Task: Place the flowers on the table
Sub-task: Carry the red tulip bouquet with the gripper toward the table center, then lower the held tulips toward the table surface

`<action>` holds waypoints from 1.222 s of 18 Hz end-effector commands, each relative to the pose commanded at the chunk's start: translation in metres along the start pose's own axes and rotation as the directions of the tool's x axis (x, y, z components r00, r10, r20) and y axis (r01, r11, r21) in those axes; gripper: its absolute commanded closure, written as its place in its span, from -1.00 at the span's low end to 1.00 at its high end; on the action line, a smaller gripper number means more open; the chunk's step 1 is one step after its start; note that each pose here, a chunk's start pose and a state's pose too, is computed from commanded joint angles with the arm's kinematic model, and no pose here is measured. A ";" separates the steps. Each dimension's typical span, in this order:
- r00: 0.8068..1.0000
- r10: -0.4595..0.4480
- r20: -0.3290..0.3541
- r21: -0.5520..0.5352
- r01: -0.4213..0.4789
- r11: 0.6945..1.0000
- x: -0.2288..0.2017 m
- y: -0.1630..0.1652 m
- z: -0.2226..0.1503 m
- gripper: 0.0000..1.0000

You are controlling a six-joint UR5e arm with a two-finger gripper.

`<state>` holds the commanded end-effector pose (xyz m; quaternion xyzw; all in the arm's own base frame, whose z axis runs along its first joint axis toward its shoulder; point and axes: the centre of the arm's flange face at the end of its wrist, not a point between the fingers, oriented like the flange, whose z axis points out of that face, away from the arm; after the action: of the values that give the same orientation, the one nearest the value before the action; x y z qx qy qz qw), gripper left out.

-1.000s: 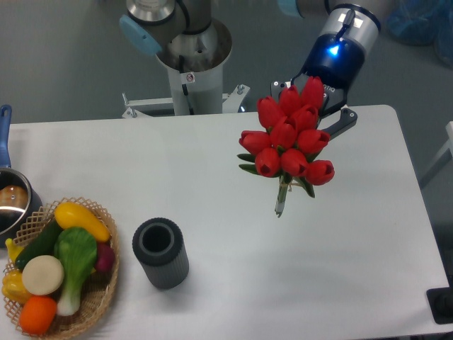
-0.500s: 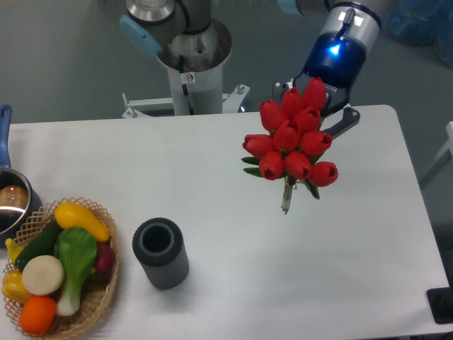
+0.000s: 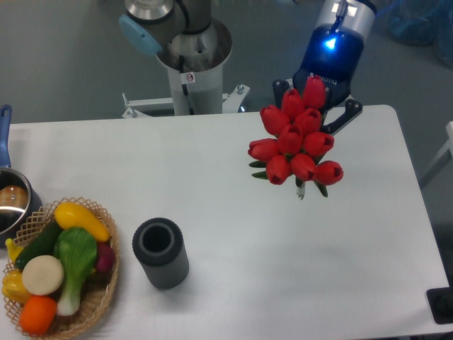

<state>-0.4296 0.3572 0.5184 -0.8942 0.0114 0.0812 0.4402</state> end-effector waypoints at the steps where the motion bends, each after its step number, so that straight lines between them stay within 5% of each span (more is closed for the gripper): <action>1: 1.000 0.004 0.003 -0.016 -0.004 1.000 0.003 -0.001 0.002 0.43; 11: 0.998 0.051 0.041 -0.283 -0.037 0.958 0.029 0.012 0.046 0.43; 22: 0.992 0.110 -0.065 -0.528 -0.128 0.840 0.063 0.062 0.116 0.43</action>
<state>-0.3890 0.4136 0.3905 -0.9796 0.0511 0.0942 0.1699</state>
